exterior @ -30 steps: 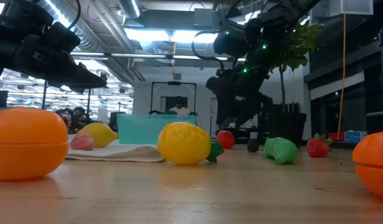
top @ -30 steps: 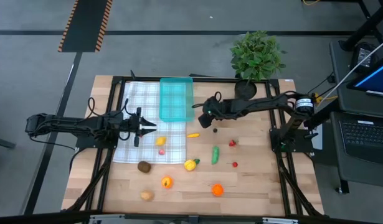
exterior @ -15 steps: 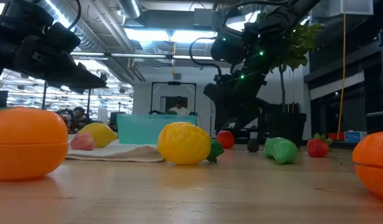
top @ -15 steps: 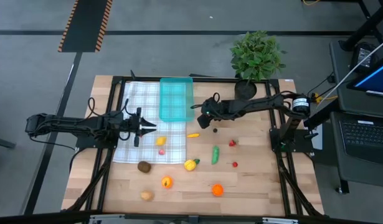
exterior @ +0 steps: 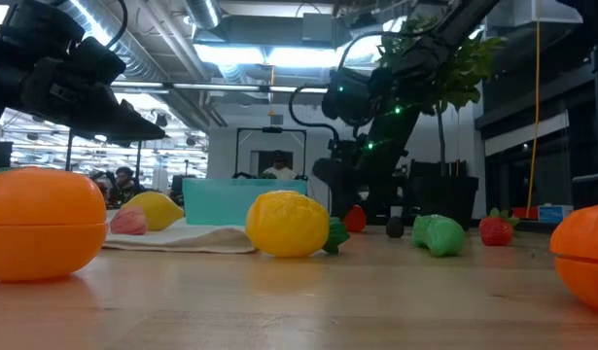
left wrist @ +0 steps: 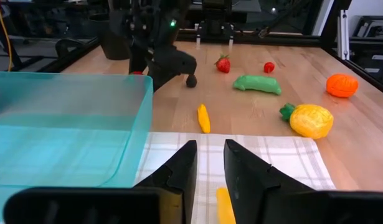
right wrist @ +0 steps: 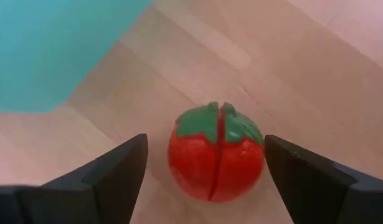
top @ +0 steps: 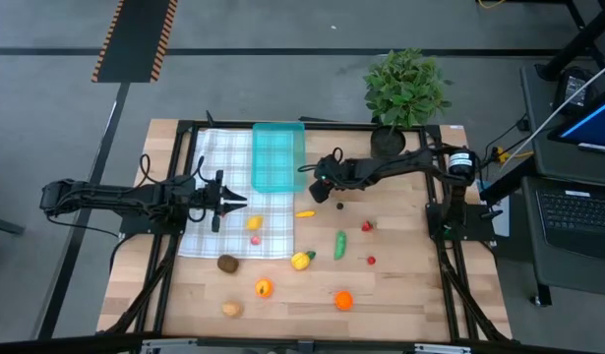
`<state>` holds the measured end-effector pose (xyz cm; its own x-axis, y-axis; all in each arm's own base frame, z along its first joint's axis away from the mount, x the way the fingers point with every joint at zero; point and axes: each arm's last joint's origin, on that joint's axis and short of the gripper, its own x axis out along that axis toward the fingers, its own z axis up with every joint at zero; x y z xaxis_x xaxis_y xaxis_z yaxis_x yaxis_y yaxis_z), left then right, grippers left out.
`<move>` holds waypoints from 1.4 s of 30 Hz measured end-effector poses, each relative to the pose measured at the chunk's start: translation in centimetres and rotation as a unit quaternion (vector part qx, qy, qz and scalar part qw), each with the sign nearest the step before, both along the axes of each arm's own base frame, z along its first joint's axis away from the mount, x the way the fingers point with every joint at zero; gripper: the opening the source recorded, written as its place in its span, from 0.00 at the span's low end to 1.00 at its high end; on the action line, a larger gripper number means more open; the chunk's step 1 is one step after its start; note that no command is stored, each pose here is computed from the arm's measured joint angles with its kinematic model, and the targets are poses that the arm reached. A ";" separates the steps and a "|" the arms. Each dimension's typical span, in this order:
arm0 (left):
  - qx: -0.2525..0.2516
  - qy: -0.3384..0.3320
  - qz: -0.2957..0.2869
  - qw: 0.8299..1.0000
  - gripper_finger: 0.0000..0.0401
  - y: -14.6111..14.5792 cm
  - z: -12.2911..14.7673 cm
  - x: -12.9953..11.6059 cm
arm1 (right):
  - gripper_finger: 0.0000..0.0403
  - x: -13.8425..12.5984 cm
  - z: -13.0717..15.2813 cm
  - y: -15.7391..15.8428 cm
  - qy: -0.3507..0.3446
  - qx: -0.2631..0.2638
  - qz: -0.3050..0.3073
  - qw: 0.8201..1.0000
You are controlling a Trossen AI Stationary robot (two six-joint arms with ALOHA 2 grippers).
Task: Pick and placing Produce into tupperware
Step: Put the top red strawberry into the blue bin
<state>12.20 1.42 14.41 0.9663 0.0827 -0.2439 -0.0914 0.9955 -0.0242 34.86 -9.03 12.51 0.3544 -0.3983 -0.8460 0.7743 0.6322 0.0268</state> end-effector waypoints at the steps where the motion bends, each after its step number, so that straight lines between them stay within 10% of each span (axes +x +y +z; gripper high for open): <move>1: 0.000 0.000 0.000 1.000 0.20 0.0 0.0 0.0 | 0.80 0.1 -0.2 -0.1 -0.001 -0.002 0.003 1.000; 16: 0.000 0.000 0.000 1.000 0.26 0.0 0.0 0.0 | 0.79 0.0 -0.3 -0.1 0.011 -0.007 0.017 1.000; 42: 0.000 0.000 0.000 1.000 0.14 0.0 0.0 0.0 | 0.49 -0.1 -0.2 -0.2 0.013 -0.006 0.015 1.000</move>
<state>12.20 1.42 14.41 0.9664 0.0829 -0.2432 -0.0914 0.9955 -0.0238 34.80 -9.21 12.29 0.3443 -0.3987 -0.8500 0.7555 0.6552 -0.0013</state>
